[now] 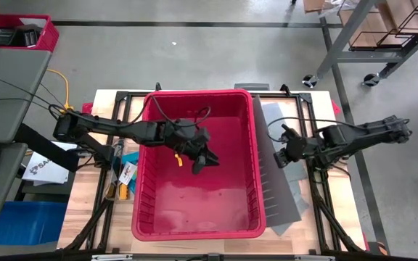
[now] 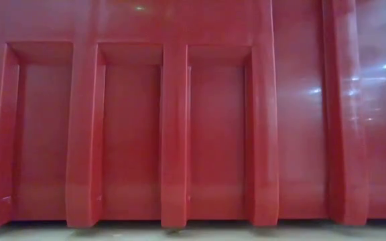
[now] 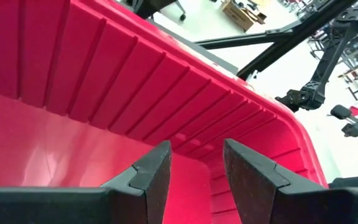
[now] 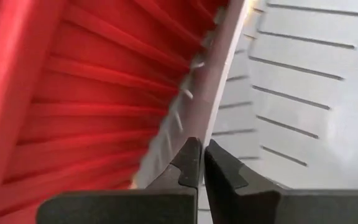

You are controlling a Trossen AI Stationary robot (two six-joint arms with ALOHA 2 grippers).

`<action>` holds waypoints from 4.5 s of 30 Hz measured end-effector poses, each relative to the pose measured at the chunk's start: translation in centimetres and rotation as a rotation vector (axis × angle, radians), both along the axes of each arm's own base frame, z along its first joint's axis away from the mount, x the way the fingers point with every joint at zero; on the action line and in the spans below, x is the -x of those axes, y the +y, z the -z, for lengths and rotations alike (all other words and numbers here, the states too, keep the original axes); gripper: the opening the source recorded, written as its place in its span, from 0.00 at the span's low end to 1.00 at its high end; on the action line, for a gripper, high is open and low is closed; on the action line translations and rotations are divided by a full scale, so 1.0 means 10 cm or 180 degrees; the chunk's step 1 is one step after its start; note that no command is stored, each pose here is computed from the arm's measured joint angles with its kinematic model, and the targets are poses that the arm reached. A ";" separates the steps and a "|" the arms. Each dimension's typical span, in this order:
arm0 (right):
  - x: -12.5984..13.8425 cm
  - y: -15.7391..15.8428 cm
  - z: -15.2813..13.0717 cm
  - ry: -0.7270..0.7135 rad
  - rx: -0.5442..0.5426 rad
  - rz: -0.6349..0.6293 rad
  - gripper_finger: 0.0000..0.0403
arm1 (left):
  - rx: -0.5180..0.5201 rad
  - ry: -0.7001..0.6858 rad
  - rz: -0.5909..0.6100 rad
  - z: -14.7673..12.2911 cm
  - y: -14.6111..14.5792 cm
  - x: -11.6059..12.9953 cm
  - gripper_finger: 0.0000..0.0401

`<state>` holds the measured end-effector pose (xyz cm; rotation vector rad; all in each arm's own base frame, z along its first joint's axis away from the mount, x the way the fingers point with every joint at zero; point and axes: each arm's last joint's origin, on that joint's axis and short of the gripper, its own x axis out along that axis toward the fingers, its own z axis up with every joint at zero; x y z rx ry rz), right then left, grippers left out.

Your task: Sort Items/Unsort Items

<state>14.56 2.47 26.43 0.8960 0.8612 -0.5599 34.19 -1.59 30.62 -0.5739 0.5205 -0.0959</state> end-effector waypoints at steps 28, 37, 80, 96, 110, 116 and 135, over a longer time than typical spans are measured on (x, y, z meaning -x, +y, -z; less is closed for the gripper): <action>-0.53 0.12 0.34 0.0290 -0.0015 0.0044 0.16 | 0.0017 -0.0394 0.0020 -0.13 -0.02 -0.03 0.36; -0.17 0.03 -0.17 0.0766 0.0431 0.0122 0.00 | 0.0038 -0.1070 0.0021 -0.39 0.06 0.00 0.36; -0.83 0.33 -2.33 -0.0774 -0.0090 0.1063 0.00 | -0.1870 0.0486 -0.0860 -0.76 0.36 1.67 0.34; -0.87 0.23 -2.33 -0.0667 0.0291 0.0728 0.00 | -0.0697 0.2299 -0.3025 -0.42 0.37 2.34 0.00; -0.58 0.15 -2.47 -0.0825 0.0439 0.0606 0.00 | -0.0001 0.2685 -0.2531 -0.10 0.31 1.96 0.00; -0.56 0.14 -2.48 -0.0831 0.0389 0.0575 0.00 | 0.0122 0.2561 -0.2412 -0.03 0.26 1.74 0.00; -0.78 0.48 -2.33 -0.0683 -0.0394 0.0872 0.00 | -0.0049 0.2006 -0.2418 -0.05 0.22 1.52 0.00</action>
